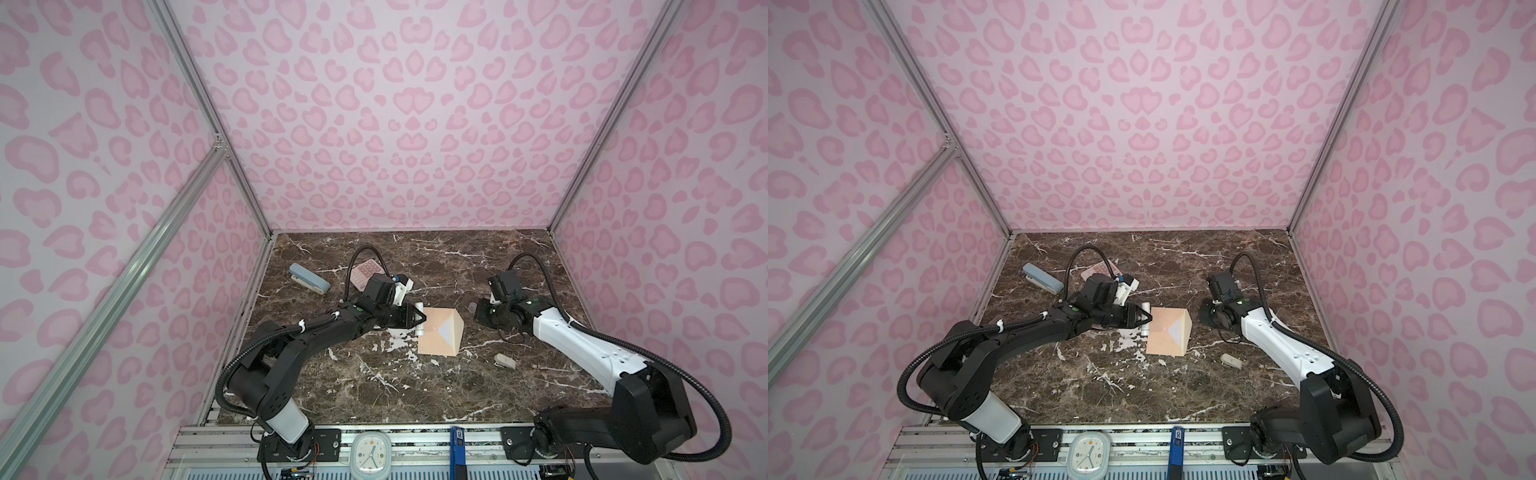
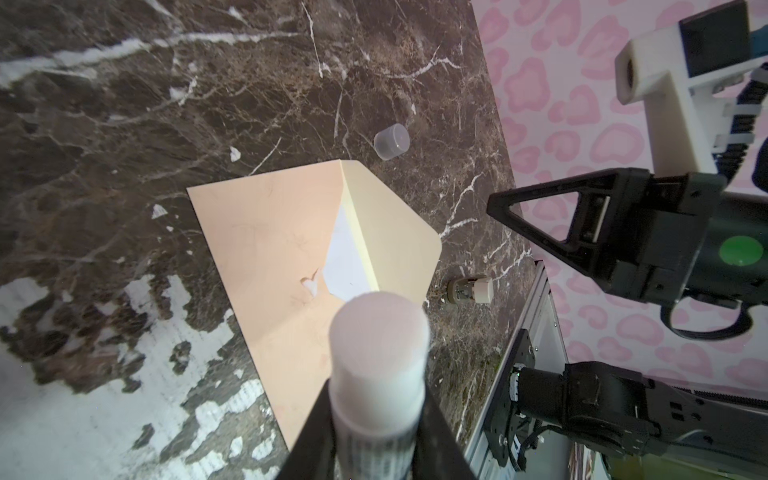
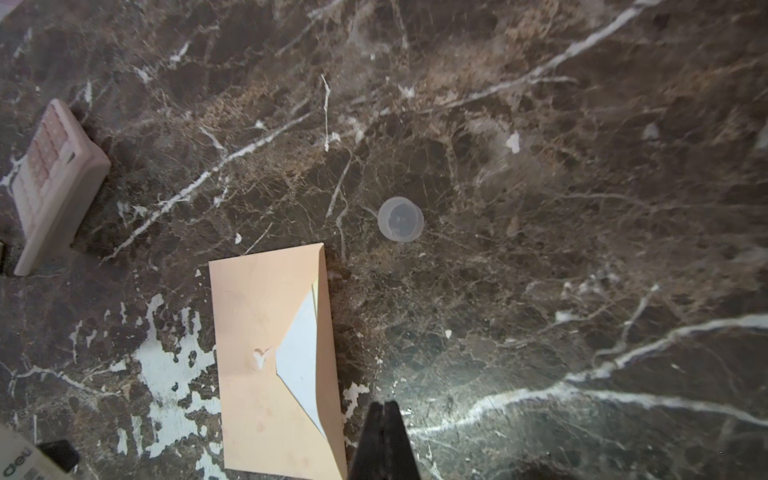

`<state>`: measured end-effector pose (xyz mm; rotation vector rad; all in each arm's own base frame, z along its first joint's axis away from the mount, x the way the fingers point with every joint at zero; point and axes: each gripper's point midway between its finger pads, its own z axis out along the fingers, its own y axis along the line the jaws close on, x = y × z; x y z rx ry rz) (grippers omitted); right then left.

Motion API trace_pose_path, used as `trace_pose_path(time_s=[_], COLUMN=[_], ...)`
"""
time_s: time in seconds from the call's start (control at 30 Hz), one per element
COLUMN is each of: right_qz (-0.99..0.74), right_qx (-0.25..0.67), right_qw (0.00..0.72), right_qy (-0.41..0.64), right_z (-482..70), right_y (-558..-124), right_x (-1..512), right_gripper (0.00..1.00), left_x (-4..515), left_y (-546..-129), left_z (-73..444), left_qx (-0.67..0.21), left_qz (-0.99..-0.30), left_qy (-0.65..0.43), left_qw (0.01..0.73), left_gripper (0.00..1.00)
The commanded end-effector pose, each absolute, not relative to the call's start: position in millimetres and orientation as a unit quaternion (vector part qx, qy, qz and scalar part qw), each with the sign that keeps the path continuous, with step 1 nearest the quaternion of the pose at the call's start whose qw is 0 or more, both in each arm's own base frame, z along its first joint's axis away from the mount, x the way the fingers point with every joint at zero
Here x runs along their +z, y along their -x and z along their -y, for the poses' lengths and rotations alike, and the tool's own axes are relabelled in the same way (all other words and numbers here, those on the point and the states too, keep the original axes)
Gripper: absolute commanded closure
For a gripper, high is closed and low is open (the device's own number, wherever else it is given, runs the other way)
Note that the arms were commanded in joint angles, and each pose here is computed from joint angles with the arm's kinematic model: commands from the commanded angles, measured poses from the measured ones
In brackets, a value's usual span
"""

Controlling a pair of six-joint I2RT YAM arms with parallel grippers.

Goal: Place the letter into the envelope and seal it

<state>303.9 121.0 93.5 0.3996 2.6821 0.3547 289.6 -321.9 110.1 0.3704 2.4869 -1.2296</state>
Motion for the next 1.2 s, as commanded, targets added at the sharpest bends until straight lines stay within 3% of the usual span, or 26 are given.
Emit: trace_pose_path(time_s=[0.0,1.17], right_qz=[-0.964,-0.973], right_qx=[0.146,0.199], right_qw=[0.172,0.098], right_qy=[-0.140,-0.058], right_z=[-131.2,-218.2], right_y=[-300.9,-313.9], right_x=[83.3,47.2], right_gripper=[1.00,0.99], left_x=[108.9,77.7], left_y=[-287.5,-281.7], left_z=[325.9,323.2], left_qx=[-0.443,-0.436], left_qz=[-0.872,-0.883], left_qy=[-0.134,-0.125], left_qw=[0.159,0.124], left_gripper=[0.96,0.96])
